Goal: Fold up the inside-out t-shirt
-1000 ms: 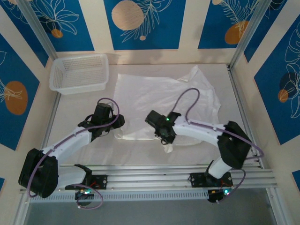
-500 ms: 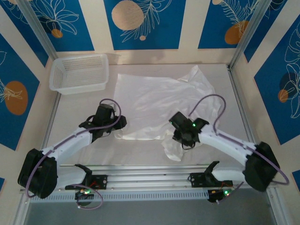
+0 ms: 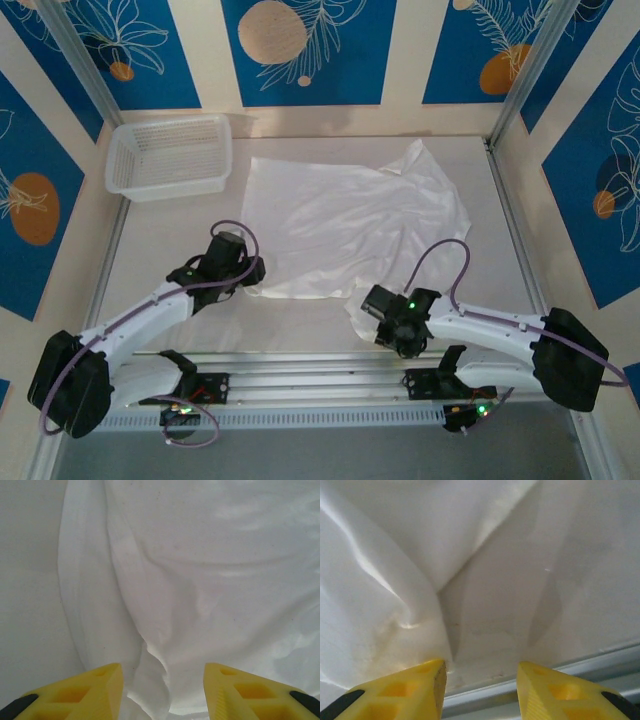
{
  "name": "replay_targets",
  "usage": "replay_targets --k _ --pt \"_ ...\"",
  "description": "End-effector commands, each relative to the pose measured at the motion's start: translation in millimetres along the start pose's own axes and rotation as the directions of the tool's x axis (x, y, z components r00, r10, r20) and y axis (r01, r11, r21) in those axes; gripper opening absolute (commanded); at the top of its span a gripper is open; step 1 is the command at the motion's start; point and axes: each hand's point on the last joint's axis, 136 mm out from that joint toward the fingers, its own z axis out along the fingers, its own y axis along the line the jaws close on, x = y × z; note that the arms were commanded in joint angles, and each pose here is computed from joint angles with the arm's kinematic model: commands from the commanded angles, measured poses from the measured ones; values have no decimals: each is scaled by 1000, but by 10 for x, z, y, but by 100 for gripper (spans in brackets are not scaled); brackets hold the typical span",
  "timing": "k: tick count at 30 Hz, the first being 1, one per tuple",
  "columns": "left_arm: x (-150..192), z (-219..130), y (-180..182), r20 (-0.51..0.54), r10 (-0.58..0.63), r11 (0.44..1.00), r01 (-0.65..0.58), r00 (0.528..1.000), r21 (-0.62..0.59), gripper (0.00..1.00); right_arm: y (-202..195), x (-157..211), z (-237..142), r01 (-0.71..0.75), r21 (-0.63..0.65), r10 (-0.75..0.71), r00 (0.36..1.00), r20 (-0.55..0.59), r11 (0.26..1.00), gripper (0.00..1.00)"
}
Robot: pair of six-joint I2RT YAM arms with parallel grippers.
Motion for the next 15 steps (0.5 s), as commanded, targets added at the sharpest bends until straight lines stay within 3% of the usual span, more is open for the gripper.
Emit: replay_targets --k 1,11,15 --pt "29 5 36 -3 -13 1000 13 1000 -17 46 186 -56 34 -25 -79 24 1000 -10 997 42" --pt "69 72 -5 -26 -19 1000 19 999 1 46 276 -150 45 -4 -120 6 1000 16 993 41" --pt "98 78 -1 -41 -18 1000 19 999 1 46 326 -190 58 7 -131 -4 1000 23 991 22"
